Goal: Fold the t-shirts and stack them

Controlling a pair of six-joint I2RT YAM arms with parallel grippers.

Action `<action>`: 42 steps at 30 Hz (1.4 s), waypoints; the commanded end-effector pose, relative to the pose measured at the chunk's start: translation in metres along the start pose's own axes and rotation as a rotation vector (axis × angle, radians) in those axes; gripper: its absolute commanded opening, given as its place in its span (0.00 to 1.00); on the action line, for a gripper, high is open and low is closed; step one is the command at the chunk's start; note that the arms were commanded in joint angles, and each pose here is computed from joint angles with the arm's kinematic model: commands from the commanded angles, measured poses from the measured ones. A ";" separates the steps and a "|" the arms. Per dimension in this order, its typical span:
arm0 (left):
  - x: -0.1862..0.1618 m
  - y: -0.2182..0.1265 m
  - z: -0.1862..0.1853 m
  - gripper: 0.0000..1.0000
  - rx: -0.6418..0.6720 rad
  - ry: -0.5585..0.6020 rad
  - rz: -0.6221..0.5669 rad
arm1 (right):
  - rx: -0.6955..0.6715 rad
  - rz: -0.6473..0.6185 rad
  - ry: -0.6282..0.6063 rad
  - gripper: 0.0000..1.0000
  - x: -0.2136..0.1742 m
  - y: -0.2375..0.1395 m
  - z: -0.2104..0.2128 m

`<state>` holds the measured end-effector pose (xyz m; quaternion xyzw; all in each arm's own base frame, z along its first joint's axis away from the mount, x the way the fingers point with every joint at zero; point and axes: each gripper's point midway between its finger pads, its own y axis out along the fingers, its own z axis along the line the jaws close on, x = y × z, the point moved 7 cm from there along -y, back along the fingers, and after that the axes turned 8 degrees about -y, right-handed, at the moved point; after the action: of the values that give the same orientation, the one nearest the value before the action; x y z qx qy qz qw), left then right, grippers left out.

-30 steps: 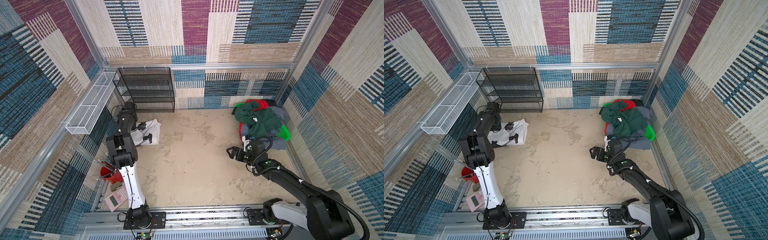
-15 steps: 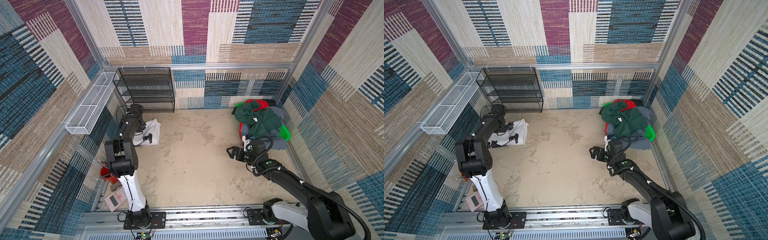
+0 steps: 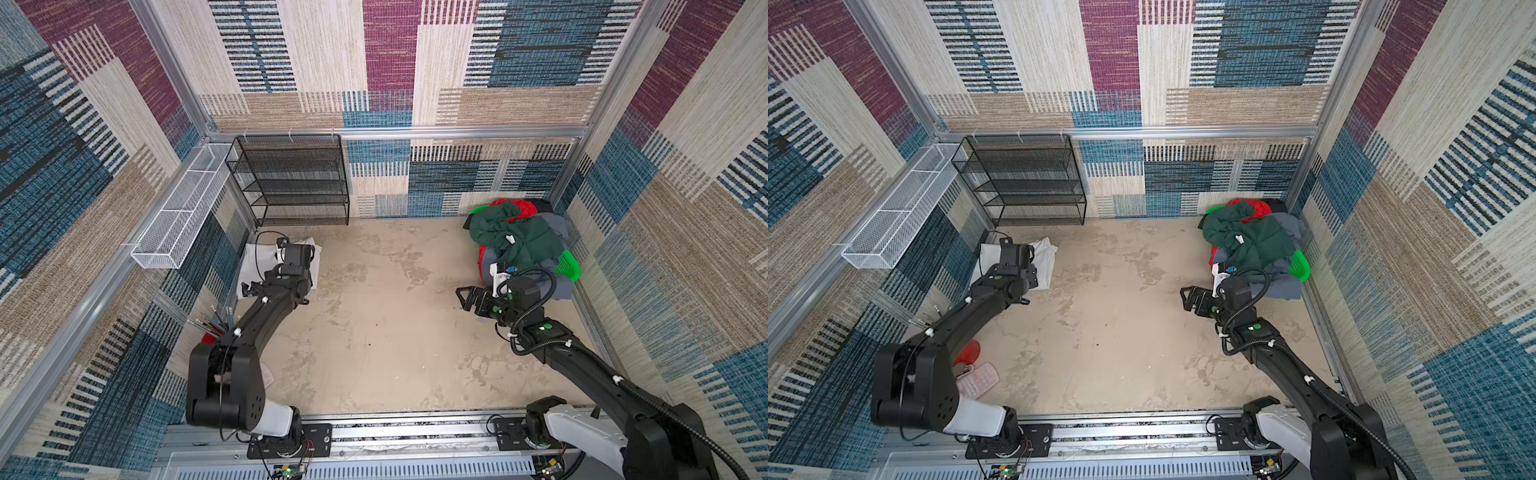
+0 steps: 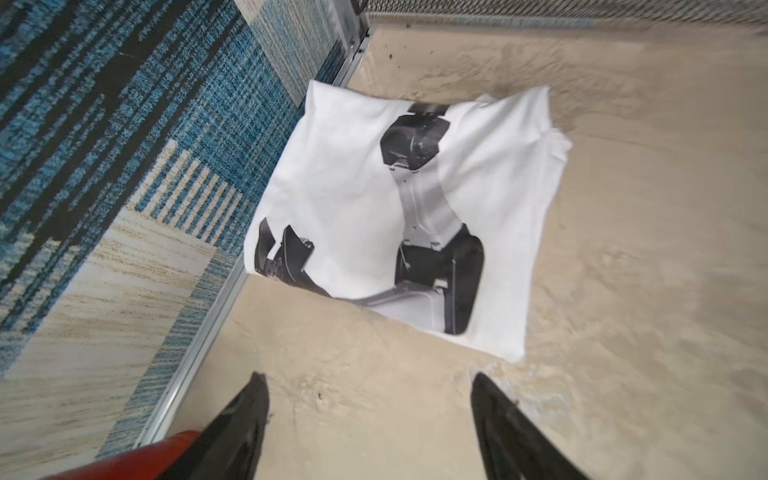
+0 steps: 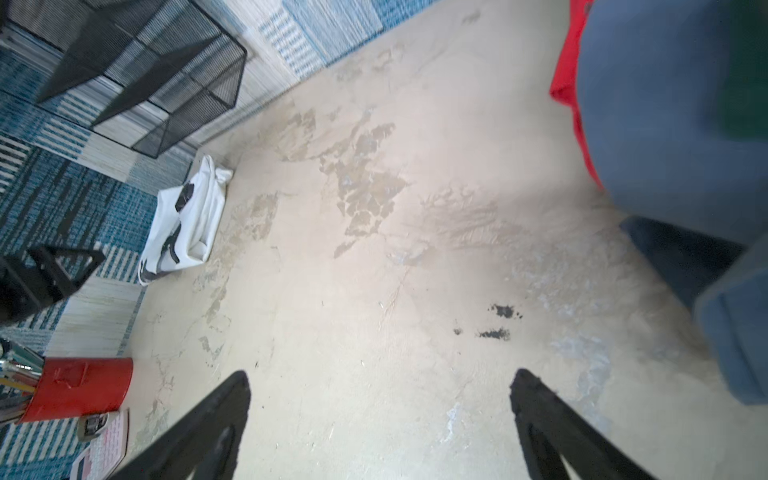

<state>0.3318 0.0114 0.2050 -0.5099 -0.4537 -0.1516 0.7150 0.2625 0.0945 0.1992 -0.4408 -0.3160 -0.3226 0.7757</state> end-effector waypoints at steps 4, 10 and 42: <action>-0.026 -0.024 0.018 0.84 -0.137 -0.117 -0.236 | -0.173 -0.350 -0.141 0.99 0.019 -0.026 -0.018; -0.068 0.002 0.016 0.89 -0.153 0.018 -0.275 | -0.471 -0.709 -0.151 0.99 0.004 -0.061 -0.058; -0.064 0.056 -0.003 1.00 -0.372 0.010 -0.251 | -0.450 -0.574 -0.392 0.98 0.007 0.011 -0.122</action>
<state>0.3339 0.0194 0.1179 -0.5618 -0.4714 -0.3221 0.5987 0.2965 -0.0182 0.1504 -0.5734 -0.4813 -0.5105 0.4231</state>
